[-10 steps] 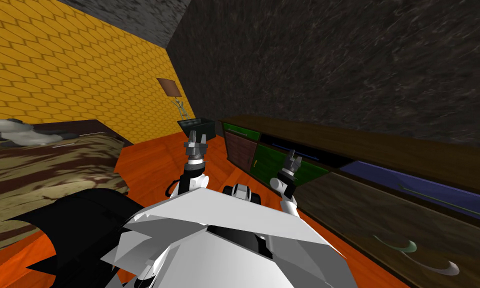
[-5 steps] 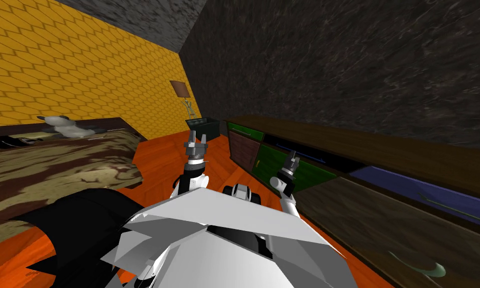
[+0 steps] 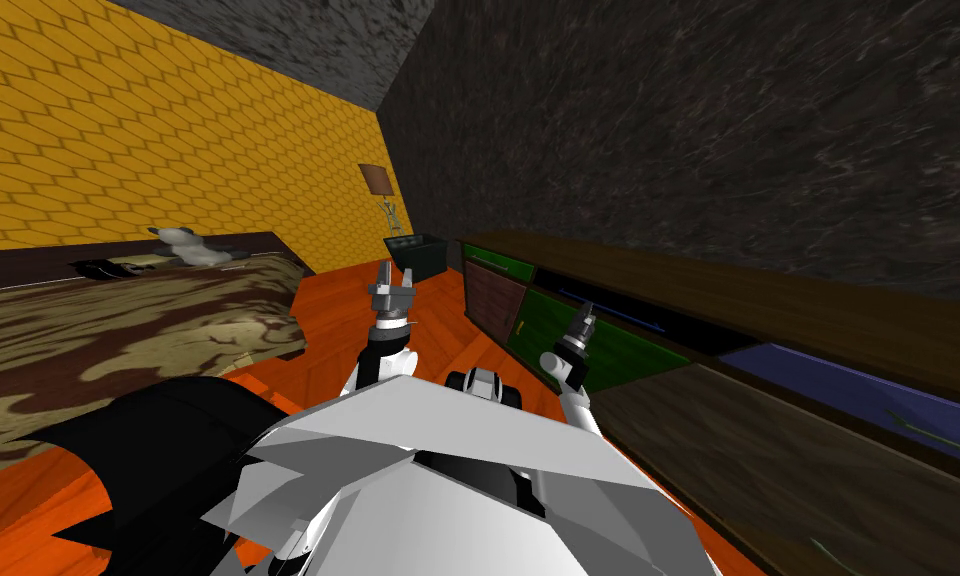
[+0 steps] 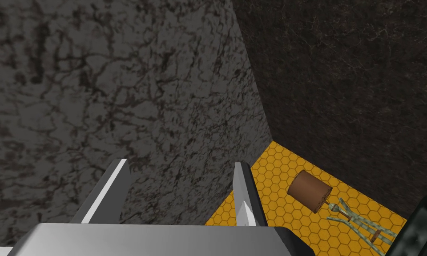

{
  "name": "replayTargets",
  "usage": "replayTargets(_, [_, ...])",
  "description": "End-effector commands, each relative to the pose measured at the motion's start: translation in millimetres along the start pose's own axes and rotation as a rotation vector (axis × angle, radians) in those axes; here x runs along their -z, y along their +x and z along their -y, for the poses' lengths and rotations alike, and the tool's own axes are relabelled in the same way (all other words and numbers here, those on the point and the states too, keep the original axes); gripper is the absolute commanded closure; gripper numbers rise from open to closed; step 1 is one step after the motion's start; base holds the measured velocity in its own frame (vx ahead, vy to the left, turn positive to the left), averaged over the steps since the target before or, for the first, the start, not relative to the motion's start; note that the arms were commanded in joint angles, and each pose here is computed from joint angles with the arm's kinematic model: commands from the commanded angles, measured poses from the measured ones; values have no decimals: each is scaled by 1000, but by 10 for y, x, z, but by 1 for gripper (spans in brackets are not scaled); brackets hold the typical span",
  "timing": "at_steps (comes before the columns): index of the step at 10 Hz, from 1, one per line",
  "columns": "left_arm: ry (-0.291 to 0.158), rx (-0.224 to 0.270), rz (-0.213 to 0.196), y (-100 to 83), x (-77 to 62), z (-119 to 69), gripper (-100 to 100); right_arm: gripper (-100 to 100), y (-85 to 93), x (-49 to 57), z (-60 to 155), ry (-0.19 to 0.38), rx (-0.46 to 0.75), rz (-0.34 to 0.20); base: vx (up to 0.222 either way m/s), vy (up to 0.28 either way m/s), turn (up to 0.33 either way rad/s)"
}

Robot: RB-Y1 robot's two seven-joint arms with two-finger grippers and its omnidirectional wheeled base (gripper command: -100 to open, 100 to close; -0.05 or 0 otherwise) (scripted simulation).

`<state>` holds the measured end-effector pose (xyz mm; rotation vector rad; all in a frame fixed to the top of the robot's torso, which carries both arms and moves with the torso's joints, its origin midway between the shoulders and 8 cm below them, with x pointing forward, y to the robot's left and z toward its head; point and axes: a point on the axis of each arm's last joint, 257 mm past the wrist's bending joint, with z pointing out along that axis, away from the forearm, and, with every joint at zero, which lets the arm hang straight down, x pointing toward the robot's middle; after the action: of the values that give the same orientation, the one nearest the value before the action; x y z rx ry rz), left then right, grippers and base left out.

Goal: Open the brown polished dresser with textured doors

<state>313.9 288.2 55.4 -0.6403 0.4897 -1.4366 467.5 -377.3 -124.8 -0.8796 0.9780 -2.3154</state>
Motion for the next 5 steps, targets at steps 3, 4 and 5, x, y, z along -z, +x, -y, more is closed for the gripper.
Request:
replayTargets(3, [0, 0, 0, 0, 0, 0, 0, -100, 3, -44, -138, -26, -104, -10, -28, -6, 128])
replayTargets(4, [0, 0, 0, 0, 0, 0, 0, -100, 5, -53, -158, -29, -119, -12, -30, -3, 87])
replayTargets(5, [0, 0, 0, 0, 0, 0, 0, -100, 10, -64, -177, -31, -133, -14, -25, -1, 65])
